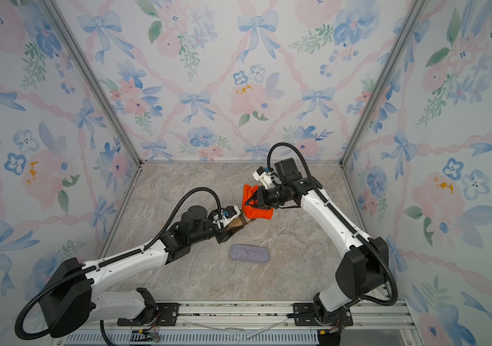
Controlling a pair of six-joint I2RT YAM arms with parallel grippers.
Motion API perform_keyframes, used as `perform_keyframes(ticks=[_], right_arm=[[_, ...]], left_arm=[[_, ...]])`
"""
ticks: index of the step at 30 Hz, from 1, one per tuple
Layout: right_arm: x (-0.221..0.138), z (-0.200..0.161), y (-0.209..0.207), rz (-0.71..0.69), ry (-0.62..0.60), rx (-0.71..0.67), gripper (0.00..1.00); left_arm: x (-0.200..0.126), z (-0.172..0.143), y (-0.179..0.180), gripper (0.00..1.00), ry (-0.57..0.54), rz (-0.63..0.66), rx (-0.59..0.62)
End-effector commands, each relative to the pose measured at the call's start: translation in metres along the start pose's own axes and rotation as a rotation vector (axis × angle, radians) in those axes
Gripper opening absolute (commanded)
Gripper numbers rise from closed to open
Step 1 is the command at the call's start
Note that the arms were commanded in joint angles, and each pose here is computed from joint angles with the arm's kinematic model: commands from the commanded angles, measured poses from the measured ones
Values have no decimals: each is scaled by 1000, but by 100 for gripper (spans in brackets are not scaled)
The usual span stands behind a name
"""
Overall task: Wipe the eyeglass case
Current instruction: Wipe the dirt from the eyeglass case.
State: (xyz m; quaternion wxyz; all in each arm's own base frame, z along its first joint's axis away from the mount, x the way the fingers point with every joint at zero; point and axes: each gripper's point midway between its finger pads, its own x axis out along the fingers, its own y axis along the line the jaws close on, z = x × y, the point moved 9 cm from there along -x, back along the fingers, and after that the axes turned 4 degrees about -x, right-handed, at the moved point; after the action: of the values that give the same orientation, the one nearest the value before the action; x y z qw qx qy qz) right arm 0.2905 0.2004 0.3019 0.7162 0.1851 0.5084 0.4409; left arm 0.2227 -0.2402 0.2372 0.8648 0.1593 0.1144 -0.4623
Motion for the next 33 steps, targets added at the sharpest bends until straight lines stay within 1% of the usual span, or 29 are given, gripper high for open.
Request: perform_keyframes(ticks=[1, 3, 4, 9, 11, 13, 15, 17, 18, 19, 22, 25, 29, 31, 33], right_arm=[[34, -12, 12, 41, 46, -26, 0], [42, -14, 13, 66, 57, -30, 0], [40, -14, 8, 53, 56, -30, 0], [-4, -10, -22, -46, 0, 10, 0], [-13, -11, -25, -78, -14, 2, 0], [-9, -14, -23, -51, -19, 2, 0], [6, -19, -18, 5, -12, 11, 0], [24, -27, -15, 29, 15, 11, 0], [32, -31, -11, 87, 39, 20, 0], [38, -33, -12, 112, 45, 34, 0], [40, -36, -20, 139, 36, 62, 0], [26, -33, -26, 140, 11, 67, 0], [-4, -32, -38, 80, -36, 54, 0], [-16, -36, -40, 33, -61, 33, 0], [-30, -41, -35, -9, -100, -5, 0]], left_arm=[[-15, 37, 4, 23, -182, 24, 1], [-15, 36, 4, 23, -174, 25, 3], [-16, 35, 4, 23, -167, 27, 4], [-15, 36, 5, 23, -153, 29, 19], [-14, 37, 6, 23, -149, 28, 17], [-11, 38, 8, 23, -145, 30, 12], [-8, 39, 9, 23, -142, 28, 6], [-5, 40, 11, 23, -141, 25, 4], [-4, 41, 12, 23, -140, 25, 3], [-3, 41, 13, 23, -138, 24, 1], [0, 42, 16, 23, -129, 22, -2], [0, 44, 20, 23, -127, 30, -10], [-3, 47, 26, 23, -135, 21, -49], [-3, 49, 30, 23, -120, -8, -80], [-2, 50, 35, 24, -74, -45, -125]])
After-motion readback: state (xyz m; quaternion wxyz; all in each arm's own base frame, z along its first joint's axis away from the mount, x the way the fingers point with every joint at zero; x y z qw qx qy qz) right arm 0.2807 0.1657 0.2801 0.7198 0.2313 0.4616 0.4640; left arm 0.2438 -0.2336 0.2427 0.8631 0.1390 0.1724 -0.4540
